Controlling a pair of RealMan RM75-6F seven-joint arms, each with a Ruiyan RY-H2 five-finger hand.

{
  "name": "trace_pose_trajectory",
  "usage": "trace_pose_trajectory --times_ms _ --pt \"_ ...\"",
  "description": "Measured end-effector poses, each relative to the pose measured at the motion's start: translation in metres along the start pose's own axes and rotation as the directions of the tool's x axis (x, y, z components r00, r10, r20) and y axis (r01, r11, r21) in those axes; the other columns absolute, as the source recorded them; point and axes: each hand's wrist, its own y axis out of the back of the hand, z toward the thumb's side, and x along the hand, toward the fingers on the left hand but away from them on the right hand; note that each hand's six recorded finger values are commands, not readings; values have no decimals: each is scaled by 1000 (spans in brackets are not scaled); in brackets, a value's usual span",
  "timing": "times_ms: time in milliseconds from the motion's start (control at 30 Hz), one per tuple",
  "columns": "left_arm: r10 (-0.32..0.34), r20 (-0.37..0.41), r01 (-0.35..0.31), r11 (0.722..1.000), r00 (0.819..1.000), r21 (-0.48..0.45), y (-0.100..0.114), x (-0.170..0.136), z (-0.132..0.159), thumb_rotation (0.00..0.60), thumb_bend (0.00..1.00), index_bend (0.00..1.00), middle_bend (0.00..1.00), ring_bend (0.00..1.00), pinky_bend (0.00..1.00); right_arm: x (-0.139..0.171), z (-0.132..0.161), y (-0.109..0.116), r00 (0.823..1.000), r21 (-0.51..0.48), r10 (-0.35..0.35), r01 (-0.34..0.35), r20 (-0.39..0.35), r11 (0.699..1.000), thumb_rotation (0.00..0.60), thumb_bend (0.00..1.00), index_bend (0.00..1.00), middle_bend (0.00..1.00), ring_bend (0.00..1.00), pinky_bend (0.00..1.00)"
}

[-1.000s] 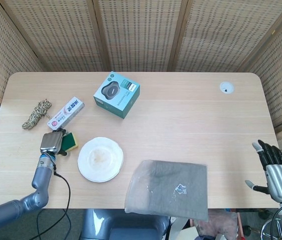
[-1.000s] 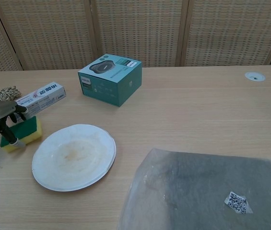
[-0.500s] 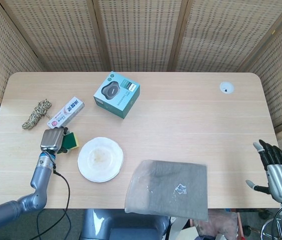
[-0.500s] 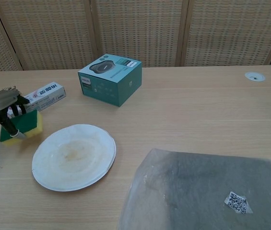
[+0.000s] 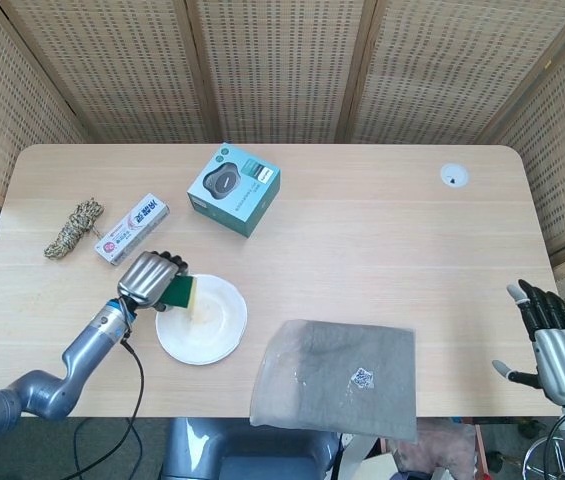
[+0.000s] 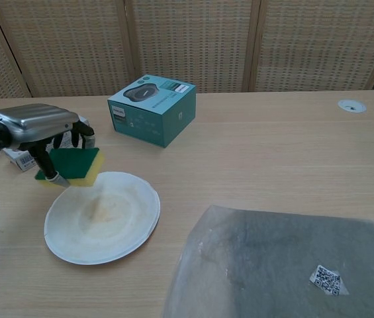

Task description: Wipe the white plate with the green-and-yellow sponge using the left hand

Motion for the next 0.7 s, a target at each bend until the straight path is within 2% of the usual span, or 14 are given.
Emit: trace_pose_trajectory --times_ms 67,267,400,700 --pt "1 33 -1 1000 999 -19 -1 3 11 600 102 486 400 350 459 0 0 0 1000 -1 -1 1 2 1000 600 0 0 0 0 0" --pt "-12 74 26 980 997 -196 -16 9 37 600 103 512 424 371 461 0 -3 2 1000 -6 -4 4 7 1000 600 0 0 0 0 0" --pt "-27 68 49 940 997 -338 -33 12 45 600 103 516 427 373 460 0 -4 3 1000 -10 -3 3 7 1000 600 0 0 0 0 0" --pt "5 19 5 862 1000 -508 -60 18 45 600 104 526 444 385 431 1 -3 4 1000 -16 -3 3 4 1000 600 0 0 0 0 0"
